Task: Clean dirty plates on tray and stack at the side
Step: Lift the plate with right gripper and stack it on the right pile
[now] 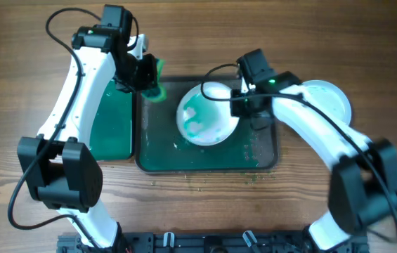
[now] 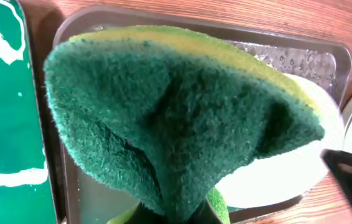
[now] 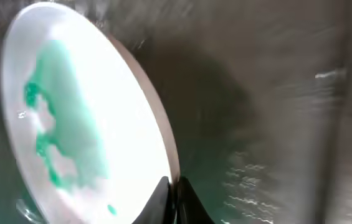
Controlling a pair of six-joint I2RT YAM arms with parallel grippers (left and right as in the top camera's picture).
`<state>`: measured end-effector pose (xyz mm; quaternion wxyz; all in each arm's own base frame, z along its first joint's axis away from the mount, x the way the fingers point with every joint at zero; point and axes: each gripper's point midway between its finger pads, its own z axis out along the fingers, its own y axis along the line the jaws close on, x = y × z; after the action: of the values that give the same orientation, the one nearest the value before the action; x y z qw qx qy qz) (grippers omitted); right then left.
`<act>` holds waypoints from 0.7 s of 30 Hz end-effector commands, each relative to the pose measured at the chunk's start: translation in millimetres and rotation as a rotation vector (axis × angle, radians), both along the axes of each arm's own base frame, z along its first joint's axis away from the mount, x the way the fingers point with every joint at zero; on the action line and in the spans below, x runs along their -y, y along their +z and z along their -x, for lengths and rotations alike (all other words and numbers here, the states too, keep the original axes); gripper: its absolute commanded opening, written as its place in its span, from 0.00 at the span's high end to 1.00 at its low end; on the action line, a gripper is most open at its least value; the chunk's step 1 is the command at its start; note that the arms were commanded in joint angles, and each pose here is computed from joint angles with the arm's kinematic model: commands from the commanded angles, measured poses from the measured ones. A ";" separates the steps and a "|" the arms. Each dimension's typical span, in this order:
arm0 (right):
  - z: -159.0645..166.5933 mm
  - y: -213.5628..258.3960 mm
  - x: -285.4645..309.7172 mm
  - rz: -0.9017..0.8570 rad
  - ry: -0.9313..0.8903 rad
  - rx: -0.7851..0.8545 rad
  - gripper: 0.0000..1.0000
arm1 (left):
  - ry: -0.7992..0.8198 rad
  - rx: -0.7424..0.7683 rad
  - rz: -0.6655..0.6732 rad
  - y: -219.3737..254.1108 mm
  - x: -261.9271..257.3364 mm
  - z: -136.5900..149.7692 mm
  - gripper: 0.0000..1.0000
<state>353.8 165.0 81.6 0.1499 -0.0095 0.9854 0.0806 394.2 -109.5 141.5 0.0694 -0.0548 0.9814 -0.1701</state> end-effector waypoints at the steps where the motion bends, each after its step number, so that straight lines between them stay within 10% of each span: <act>1: -3.8 55.2 30.1 0.279 -0.040 0.240 0.96 | 0.012 0.000 0.021 4.5 6.4 -0.1 0.96; 21: 47.8 178.5 19.5 0.957 -0.011 0.803 0.96 | 0.006 0.000 0.021 4.5 8.8 0.6 0.96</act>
<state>308.4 151.7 237.2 0.4600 -0.1084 0.8086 -0.3504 392.9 -114.2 141.5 0.0669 -0.0575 0.9813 -0.1711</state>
